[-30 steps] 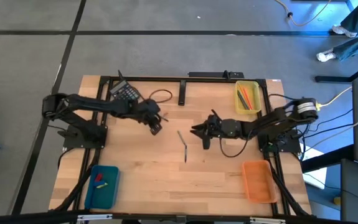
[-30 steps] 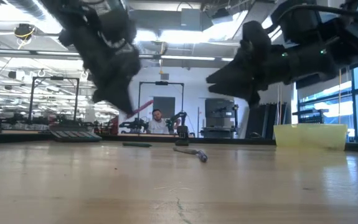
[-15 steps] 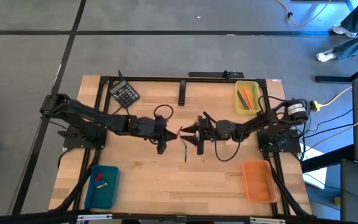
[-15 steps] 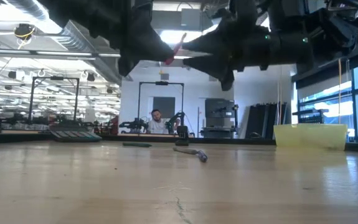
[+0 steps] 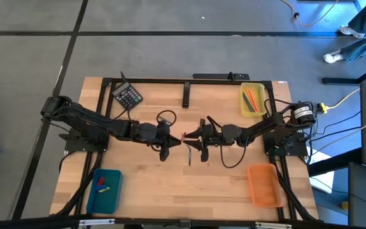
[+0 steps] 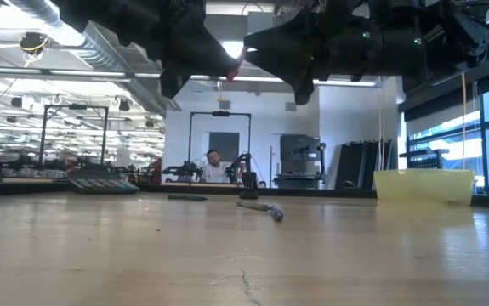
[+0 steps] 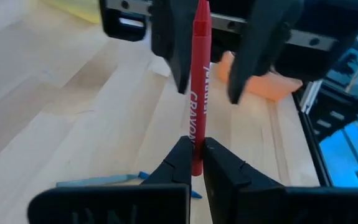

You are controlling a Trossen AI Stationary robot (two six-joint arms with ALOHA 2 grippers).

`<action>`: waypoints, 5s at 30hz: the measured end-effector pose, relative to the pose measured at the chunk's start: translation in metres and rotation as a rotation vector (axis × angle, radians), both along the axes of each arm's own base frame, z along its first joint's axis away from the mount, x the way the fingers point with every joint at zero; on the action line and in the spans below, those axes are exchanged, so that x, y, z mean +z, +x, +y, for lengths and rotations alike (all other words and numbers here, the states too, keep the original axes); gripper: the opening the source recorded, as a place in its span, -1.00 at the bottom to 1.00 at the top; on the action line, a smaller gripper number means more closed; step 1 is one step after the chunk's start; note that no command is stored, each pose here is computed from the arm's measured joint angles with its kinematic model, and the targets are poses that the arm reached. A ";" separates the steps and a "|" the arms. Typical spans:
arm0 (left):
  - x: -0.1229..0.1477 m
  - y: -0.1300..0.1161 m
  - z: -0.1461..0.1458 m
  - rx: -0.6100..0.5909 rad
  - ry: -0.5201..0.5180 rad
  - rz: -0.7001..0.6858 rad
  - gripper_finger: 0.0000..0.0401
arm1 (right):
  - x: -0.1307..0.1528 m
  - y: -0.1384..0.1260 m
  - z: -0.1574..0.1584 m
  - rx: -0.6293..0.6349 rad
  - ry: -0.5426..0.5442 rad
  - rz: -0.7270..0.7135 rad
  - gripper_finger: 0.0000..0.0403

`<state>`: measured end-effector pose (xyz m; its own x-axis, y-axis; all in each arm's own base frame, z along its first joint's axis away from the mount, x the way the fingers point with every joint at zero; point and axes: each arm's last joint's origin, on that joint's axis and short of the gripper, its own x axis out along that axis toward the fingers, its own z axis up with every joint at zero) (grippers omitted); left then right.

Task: Sort crayons/erasers/pens/pencils in bins
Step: Put the red crayon into the orange bin, then put the green crayon into the orange bin

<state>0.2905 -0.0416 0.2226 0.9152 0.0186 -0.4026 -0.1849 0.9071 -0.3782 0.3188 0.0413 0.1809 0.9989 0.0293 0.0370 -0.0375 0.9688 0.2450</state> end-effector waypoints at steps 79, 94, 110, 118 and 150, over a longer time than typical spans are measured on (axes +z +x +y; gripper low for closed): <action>-0.029 -0.020 0.063 0.202 0.441 0.450 -0.30 | 0.087 -0.129 0.083 -0.001 0.323 0.969 -0.76; -0.030 -0.020 0.060 0.180 0.454 0.454 -0.30 | 0.042 -0.207 0.126 -0.336 0.661 1.394 -0.76; -0.067 -0.016 0.098 0.108 0.300 0.611 -0.30 | -0.013 -0.211 0.143 -0.535 0.626 1.631 -0.63; -0.067 -0.017 0.105 0.104 0.320 0.615 -0.30 | -0.019 -0.210 0.145 -0.563 0.600 1.633 -0.41; -0.108 -0.023 0.154 -0.043 0.233 0.711 -0.31 | 0.079 -0.186 0.144 -0.611 0.209 0.981 -0.39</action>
